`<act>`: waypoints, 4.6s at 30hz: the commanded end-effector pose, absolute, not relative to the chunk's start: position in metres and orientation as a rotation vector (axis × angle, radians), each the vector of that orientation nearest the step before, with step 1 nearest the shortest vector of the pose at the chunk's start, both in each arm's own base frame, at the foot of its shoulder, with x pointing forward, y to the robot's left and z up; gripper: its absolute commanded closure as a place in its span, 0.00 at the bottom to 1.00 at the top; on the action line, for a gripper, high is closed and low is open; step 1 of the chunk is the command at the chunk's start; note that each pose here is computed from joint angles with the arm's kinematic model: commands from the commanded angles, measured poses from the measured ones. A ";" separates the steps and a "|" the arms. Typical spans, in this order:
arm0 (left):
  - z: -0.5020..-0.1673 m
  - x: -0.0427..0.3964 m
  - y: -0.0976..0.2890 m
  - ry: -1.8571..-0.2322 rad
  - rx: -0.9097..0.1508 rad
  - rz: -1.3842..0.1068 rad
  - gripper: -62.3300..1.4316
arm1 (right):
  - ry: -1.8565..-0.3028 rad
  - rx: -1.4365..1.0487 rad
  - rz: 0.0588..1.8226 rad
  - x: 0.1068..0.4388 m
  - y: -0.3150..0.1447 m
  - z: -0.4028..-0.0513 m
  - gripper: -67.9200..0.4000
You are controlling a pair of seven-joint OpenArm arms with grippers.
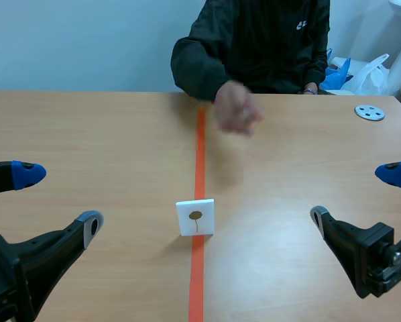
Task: Sort the leaf by its shape. The table is split by an orange tape line. A compound leaf with several leaflets goes to the left side, a simple leaf with one blade goes to the right side. Return to the home posture when a red brick is placed on the table.
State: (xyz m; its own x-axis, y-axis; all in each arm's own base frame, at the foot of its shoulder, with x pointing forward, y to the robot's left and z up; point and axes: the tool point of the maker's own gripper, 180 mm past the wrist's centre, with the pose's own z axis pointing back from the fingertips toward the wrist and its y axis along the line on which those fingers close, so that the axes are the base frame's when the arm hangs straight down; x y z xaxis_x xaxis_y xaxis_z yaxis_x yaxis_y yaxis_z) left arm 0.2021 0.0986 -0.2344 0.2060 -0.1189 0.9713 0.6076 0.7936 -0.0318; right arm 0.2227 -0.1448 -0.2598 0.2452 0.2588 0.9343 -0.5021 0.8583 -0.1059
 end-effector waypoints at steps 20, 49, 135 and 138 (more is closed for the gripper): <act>-0.249 0.208 0.092 -1.191 -0.402 -0.694 0.00 | -1.250 0.227 0.525 0.227 -0.146 -0.251 0.00; -0.355 0.261 0.038 -1.136 -0.520 -0.818 0.00 | -1.247 0.226 0.525 0.227 -0.146 -0.252 0.00; -0.389 0.292 -0.043 -1.187 -0.600 -0.730 0.94 | -1.245 0.223 0.527 0.227 -0.146 -0.252 0.00; -0.386 0.294 -0.043 -1.187 -0.595 -0.730 0.94 | -1.245 0.222 0.529 0.227 -0.146 -0.252 0.00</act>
